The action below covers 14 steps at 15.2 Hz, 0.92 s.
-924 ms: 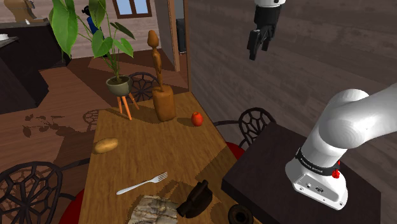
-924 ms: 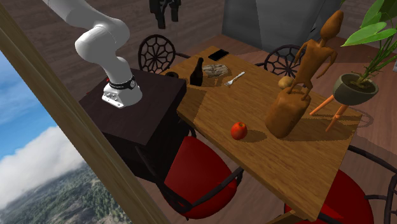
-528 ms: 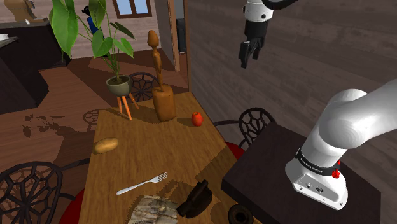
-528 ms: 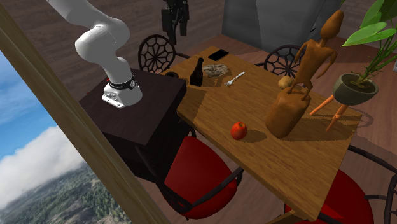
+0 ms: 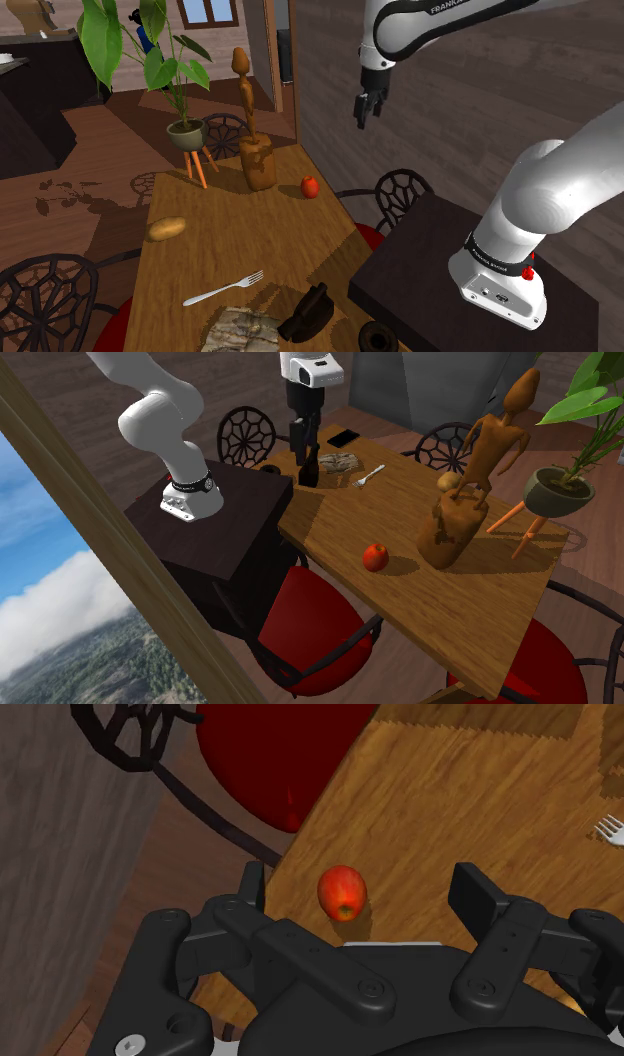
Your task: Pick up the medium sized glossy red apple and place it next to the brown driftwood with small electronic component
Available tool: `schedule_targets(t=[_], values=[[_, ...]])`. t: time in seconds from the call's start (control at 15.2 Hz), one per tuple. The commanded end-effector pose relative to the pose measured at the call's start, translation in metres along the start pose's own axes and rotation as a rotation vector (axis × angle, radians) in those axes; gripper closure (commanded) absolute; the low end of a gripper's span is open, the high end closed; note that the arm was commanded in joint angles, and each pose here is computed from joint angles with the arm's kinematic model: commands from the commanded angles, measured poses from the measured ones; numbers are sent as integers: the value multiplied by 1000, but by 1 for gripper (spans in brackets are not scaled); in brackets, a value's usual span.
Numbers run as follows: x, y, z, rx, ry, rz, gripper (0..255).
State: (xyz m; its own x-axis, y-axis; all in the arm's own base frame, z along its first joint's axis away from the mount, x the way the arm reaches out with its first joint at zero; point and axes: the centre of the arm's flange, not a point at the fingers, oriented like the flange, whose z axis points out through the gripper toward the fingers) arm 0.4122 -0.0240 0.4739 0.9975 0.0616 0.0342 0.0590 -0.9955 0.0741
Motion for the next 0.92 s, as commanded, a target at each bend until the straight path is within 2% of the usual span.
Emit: schedule_targets(t=[0.0, 0.86], values=[[15, 0, 21, 9, 3, -12, 0], [111, -2, 163, 70, 6, -86, 0]])
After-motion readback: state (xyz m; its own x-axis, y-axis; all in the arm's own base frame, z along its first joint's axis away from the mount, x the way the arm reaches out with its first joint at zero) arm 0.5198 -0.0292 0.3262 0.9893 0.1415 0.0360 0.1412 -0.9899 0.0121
